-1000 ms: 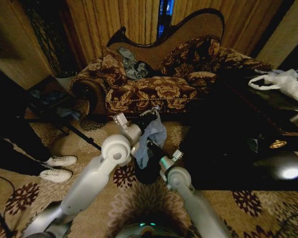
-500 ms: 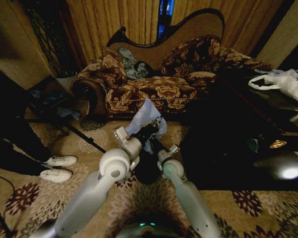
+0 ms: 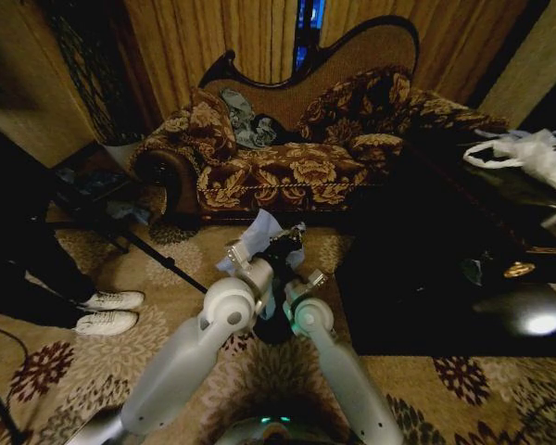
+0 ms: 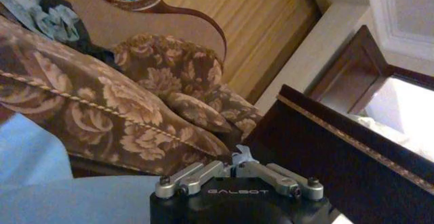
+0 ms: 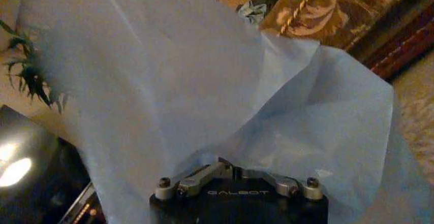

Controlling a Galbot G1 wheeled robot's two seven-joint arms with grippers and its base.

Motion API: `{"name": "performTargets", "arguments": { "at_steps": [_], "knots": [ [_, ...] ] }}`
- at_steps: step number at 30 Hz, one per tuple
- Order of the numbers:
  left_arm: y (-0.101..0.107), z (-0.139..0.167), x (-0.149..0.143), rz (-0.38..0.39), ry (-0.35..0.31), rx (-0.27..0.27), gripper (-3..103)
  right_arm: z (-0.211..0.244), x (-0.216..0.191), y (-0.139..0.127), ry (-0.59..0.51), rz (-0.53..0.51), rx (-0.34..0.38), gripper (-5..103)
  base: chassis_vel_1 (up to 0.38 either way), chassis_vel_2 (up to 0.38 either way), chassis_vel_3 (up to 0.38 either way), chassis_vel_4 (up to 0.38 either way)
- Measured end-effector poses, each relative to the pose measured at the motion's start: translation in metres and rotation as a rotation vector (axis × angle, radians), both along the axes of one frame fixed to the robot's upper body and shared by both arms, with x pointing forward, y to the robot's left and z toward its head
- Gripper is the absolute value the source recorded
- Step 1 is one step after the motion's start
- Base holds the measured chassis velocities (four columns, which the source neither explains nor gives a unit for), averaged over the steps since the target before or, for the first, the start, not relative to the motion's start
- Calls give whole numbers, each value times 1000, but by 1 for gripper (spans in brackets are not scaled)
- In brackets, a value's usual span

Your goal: Place a garbage bag over the trash bin.

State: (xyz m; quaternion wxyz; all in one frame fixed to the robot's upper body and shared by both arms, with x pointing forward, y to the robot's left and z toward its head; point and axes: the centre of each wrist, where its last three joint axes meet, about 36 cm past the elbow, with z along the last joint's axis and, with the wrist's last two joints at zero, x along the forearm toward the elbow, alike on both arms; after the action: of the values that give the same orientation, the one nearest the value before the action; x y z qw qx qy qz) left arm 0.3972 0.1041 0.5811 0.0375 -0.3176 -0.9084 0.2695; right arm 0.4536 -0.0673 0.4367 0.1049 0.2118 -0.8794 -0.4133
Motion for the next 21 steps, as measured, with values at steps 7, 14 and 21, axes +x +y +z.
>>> {"name": "performTargets", "arguments": {
  "at_steps": [7, 14, 21],
  "knots": [
    [-6, -2, -11, -16, 9, -16, 0, -13, 11, 6, -6, -27, -21, 0, 0, 0, 0, 0],
    [-6, -17, -19, -23, 23, -23, 0, 5, 18, 30, 1, -40, 29, 0, 0, 0, 0, 0],
    [-11, -27, -16, -32, -1, -39, 0, 7, 20, 37, 30, -46, 41, 0, 0, 0, 0, 0]
  ]
}}
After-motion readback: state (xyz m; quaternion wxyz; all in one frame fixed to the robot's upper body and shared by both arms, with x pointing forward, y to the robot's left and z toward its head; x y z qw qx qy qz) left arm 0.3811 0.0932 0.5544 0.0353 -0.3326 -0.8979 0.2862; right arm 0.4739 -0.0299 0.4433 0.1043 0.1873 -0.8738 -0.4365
